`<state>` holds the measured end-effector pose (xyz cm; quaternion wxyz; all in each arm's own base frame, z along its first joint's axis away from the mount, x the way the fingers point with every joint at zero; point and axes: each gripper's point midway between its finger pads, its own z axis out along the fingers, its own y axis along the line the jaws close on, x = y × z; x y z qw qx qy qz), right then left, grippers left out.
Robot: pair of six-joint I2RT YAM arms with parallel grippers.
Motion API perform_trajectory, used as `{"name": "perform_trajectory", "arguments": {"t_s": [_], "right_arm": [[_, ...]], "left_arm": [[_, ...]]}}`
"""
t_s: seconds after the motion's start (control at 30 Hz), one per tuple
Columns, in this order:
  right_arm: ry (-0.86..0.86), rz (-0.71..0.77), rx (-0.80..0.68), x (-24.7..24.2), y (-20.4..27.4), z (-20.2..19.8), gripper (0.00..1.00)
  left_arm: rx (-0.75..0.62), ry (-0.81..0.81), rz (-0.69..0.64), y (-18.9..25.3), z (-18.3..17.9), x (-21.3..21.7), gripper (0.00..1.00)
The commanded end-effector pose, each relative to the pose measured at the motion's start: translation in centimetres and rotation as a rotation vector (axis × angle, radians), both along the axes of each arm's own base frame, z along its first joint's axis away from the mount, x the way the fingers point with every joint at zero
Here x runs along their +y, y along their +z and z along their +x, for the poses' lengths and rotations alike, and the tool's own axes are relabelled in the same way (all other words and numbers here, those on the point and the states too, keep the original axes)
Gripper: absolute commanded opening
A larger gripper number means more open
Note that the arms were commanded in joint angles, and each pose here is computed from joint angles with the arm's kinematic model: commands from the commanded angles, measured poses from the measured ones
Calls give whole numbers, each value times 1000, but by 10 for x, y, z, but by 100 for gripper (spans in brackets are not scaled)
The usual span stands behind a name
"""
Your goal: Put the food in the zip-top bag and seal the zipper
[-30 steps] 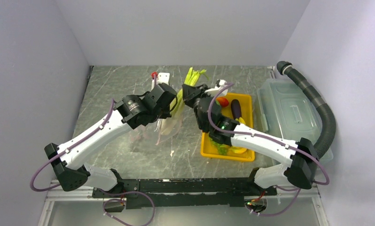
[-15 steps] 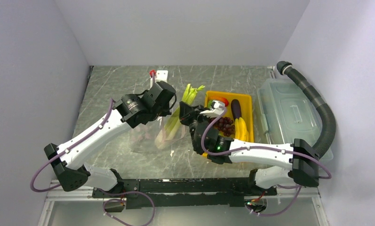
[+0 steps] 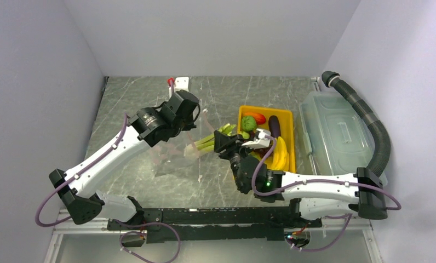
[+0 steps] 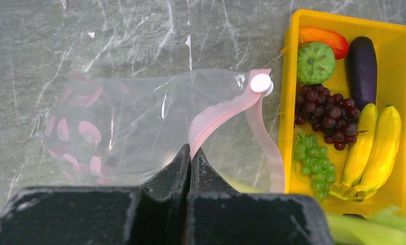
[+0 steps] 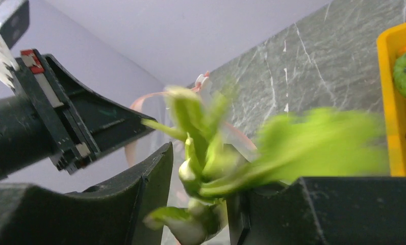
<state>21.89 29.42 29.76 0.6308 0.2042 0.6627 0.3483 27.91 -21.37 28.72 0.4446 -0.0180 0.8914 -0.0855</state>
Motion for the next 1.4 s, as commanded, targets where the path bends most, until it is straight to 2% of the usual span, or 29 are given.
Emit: {"name": "perform_trajectory", "arguments": {"t_s": [0.0, 0.2, 0.5, 0.8, 0.93, 1.17, 1.37], "right_arm": [[65, 3, -1, -7, -4, -12, 44], [118, -30, -8, -19, -14, -24, 45], [113, -158, -21, -45, -10, -27, 53], [305, -358, -61, -20, 23, -30, 55], [423, -433, -28, -6, 20, -22, 58], [553, -462, 46, 16, 4, -6, 61], [570, -484, 111, 33, -13, 12, 61]], "left_arm": [[-80, 20, -66, 23, 3, 4, 0], [-124, -21, -88, 29, 3, 1, 0], [-137, -82, -95, 34, -5, 2, 0], [-103, -168, -102, 33, -16, -7, 0], [-97, -185, -109, 33, -18, -9, 0], [-86, -203, -119, 34, -21, -12, 0], [-77, -217, -136, 36, -25, -14, 0]]}}
